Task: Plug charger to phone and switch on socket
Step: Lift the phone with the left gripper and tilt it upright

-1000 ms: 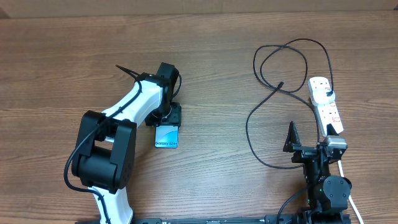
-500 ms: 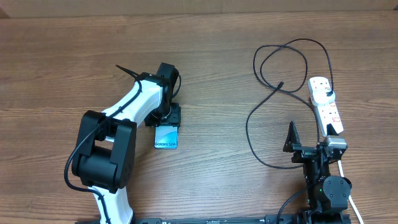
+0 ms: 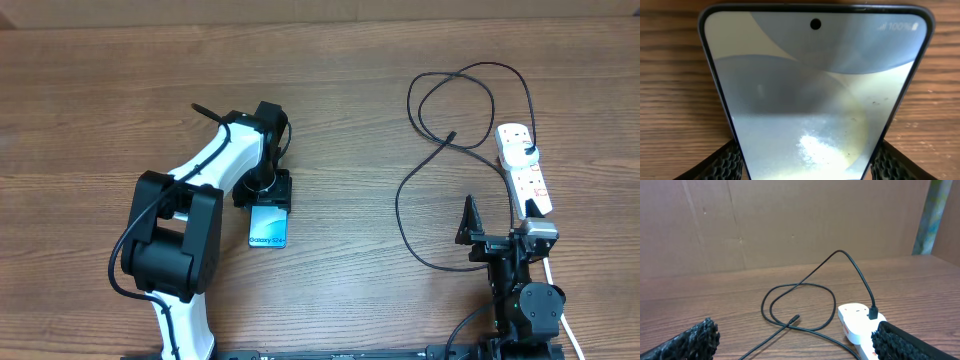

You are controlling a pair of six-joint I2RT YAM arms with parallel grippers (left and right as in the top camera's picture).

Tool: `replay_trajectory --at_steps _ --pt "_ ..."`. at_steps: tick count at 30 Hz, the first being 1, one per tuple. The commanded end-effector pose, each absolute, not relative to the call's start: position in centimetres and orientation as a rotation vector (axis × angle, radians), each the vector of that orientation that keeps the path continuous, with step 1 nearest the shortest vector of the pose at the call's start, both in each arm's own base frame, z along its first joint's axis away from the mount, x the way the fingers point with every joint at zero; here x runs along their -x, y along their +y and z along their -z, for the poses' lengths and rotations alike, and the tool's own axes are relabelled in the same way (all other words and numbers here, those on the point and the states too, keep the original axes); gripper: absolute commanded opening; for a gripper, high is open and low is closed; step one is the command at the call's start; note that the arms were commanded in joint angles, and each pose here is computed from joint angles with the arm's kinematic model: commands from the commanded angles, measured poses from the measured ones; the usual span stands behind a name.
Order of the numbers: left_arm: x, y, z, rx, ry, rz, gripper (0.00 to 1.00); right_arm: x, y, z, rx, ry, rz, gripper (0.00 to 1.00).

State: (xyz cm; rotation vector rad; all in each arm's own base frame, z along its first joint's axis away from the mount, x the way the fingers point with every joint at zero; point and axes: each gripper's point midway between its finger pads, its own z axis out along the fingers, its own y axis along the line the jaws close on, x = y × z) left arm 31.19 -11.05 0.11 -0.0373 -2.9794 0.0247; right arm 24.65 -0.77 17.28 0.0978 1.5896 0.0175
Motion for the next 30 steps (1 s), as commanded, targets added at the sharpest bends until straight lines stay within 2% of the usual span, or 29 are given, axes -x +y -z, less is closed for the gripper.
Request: replay_trajectory --at_steps 1,17,30 --pt "-32.1 -13.4 -1.1 0.104 -2.967 -0.208 0.34 -24.6 -1.0 -17.1 -0.106 1.585 -0.007 1.0" --pt "-32.0 -19.9 -4.1 0.269 -2.844 -0.801 0.32 -24.6 -1.0 -17.1 -0.106 1.585 -0.007 1.0" --pt "-32.7 -26.5 -10.9 0.365 -2.543 -1.579 0.31 -24.6 -1.0 -17.1 -0.106 1.585 -0.007 1.0"
